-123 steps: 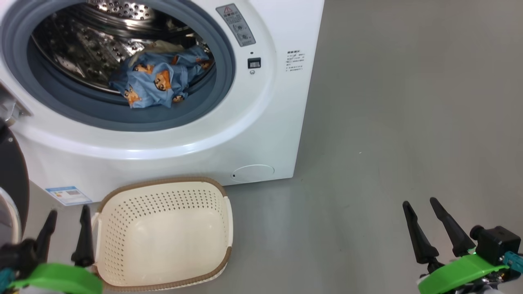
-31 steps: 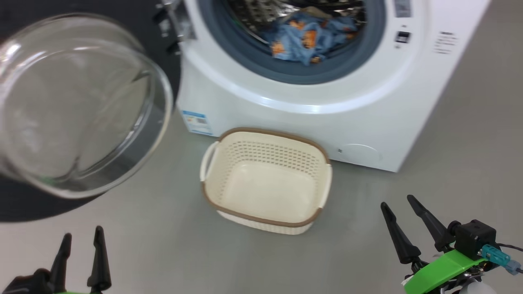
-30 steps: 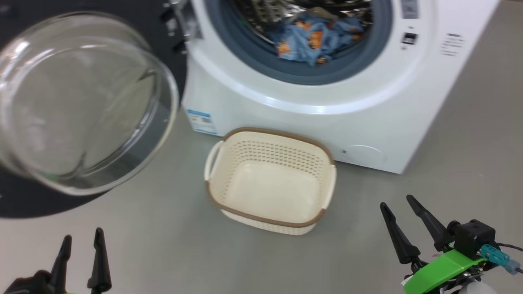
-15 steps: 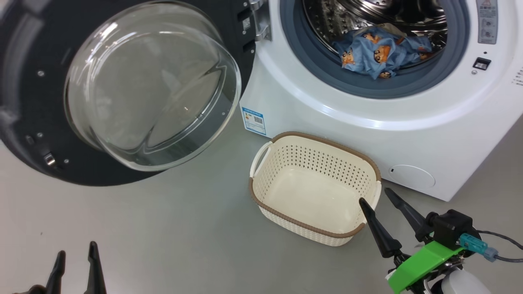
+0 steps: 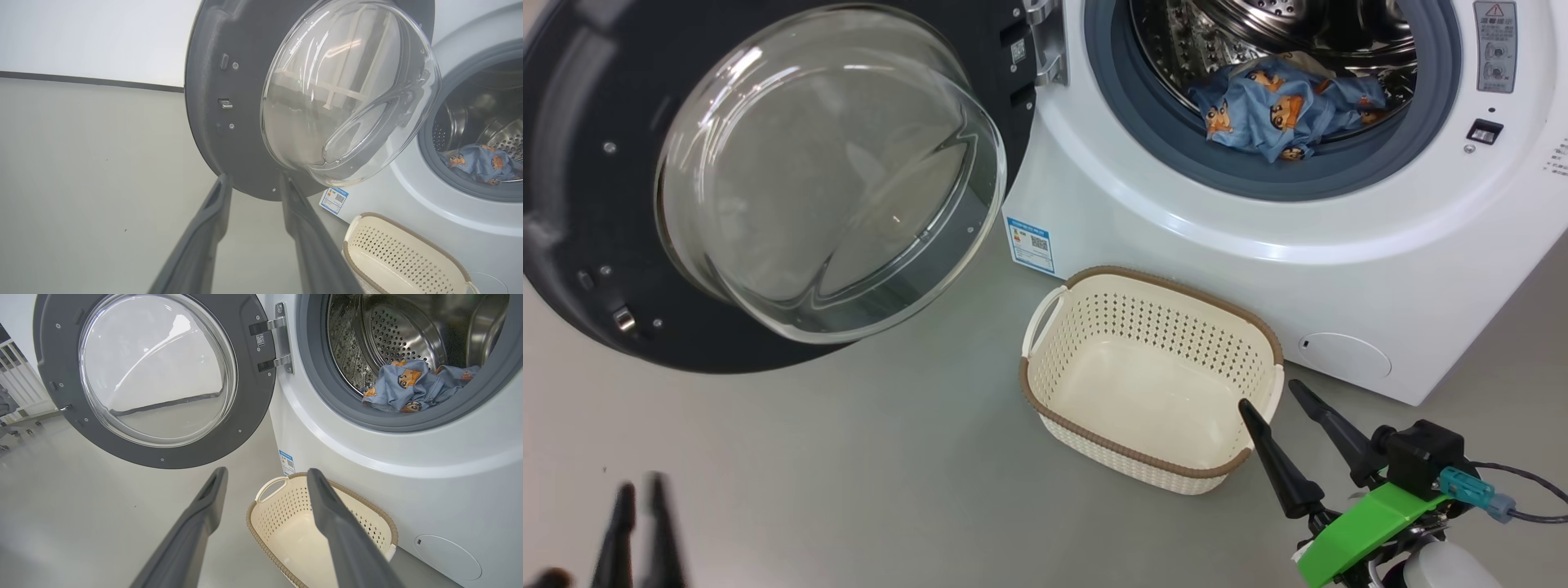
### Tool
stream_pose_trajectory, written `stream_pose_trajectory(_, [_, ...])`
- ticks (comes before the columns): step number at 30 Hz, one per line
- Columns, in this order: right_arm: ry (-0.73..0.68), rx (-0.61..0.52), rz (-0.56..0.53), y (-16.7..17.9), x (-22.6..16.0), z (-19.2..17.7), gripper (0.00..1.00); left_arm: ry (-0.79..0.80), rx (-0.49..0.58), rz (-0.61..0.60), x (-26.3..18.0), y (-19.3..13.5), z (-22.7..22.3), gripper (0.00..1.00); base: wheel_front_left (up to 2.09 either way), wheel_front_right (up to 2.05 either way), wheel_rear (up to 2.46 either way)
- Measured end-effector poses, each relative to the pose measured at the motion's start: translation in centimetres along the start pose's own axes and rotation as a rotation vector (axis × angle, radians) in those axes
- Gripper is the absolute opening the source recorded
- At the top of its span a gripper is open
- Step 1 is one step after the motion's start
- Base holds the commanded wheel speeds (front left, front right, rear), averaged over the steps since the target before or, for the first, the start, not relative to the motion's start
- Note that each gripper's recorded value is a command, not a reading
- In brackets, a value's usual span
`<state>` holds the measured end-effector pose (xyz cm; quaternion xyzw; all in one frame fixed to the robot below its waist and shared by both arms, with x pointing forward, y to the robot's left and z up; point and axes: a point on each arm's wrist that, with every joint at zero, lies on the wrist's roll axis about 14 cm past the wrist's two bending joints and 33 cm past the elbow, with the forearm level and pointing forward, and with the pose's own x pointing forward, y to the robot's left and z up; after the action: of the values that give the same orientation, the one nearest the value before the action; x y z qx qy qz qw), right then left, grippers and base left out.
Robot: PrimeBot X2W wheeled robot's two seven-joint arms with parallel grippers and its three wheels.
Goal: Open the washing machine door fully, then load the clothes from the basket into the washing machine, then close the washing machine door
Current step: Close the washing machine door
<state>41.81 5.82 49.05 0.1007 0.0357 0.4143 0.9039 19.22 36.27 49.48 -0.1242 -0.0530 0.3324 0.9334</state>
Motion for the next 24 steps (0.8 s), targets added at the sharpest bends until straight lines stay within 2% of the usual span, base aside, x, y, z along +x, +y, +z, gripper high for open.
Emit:
stream_pose_trajectory(8, [-0.008,0.04,-0.068,-1.7,-0.9,-0.4,1.0,-0.251,-0.032,-0.022,4.4,1.2,9.1,0.0,0.0,0.0,0.0])
stream_pose_trajectory(15, [-0.018,0.054,-0.123,-3.5,-1.7,-0.7,1.0,-0.432,-0.114,-0.04,9.3,2.4,17.2,0.0,0.0,0.0,0.0])
stream_pose_trajectory(24, [0.0,0.07,-0.186,-6.1,-2.8,-2.2,1.0,-0.46,-0.276,0.009,15.9,3.6,20.5,0.0,0.0,0.0,0.0])
